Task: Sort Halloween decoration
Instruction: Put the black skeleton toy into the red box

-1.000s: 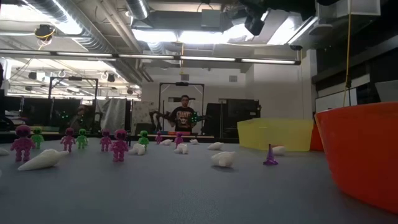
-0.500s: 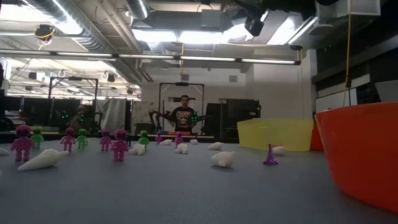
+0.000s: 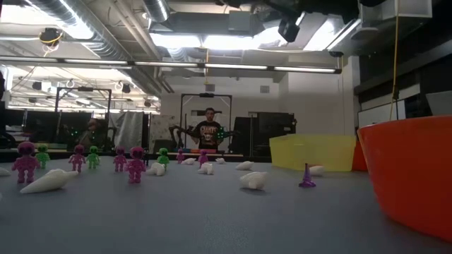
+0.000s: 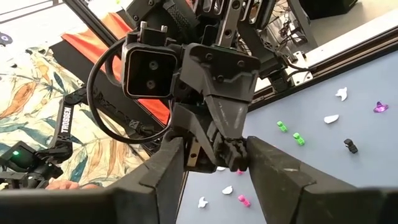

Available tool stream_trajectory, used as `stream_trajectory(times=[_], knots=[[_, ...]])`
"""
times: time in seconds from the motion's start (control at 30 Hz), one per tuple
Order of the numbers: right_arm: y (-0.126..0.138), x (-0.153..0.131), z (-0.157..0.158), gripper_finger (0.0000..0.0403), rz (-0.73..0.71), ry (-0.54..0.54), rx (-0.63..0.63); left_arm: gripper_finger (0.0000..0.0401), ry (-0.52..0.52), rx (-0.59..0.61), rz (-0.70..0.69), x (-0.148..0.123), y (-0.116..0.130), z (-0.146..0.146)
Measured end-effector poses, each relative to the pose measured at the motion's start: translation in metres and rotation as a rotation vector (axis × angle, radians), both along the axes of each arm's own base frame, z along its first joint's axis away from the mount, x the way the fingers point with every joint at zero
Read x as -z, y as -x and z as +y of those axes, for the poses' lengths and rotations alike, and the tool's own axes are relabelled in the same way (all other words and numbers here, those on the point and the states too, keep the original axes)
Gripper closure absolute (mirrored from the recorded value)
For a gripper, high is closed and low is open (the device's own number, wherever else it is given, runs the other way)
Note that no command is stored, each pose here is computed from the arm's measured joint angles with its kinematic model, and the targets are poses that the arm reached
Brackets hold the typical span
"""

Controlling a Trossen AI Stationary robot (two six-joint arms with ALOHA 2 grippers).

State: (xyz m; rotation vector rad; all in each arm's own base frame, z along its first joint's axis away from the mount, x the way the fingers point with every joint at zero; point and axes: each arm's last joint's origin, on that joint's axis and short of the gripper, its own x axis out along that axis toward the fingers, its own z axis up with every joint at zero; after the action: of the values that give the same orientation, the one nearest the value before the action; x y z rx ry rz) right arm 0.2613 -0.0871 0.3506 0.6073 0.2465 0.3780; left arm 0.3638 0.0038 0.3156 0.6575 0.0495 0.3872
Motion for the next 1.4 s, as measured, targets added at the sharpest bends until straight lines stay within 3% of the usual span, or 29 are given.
stream_trajectory(times=[0.33,0.57,0.9,1.4], knots=[[0.0,0.0,0.0,0.0332,0.002,0.0,0.003,0.0372,0.0,0.0,0.0,0.0,0.0,0.0],[0.0,0.0,0.0,0.0375,0.002,-0.001,0.002,0.0372,0.0,-0.004,0.003,0.0,0.0,0.0],[0.0,0.0,0.0,0.0381,0.002,0.0,0.001,0.0365,0.0,-0.004,0.004,0.0,0.0,0.0],[0.002,0.011,0.0,0.038,0.066,0.063,0.002,0.0257,0.074,-0.007,0.052,0.008,0.0,0.0]])
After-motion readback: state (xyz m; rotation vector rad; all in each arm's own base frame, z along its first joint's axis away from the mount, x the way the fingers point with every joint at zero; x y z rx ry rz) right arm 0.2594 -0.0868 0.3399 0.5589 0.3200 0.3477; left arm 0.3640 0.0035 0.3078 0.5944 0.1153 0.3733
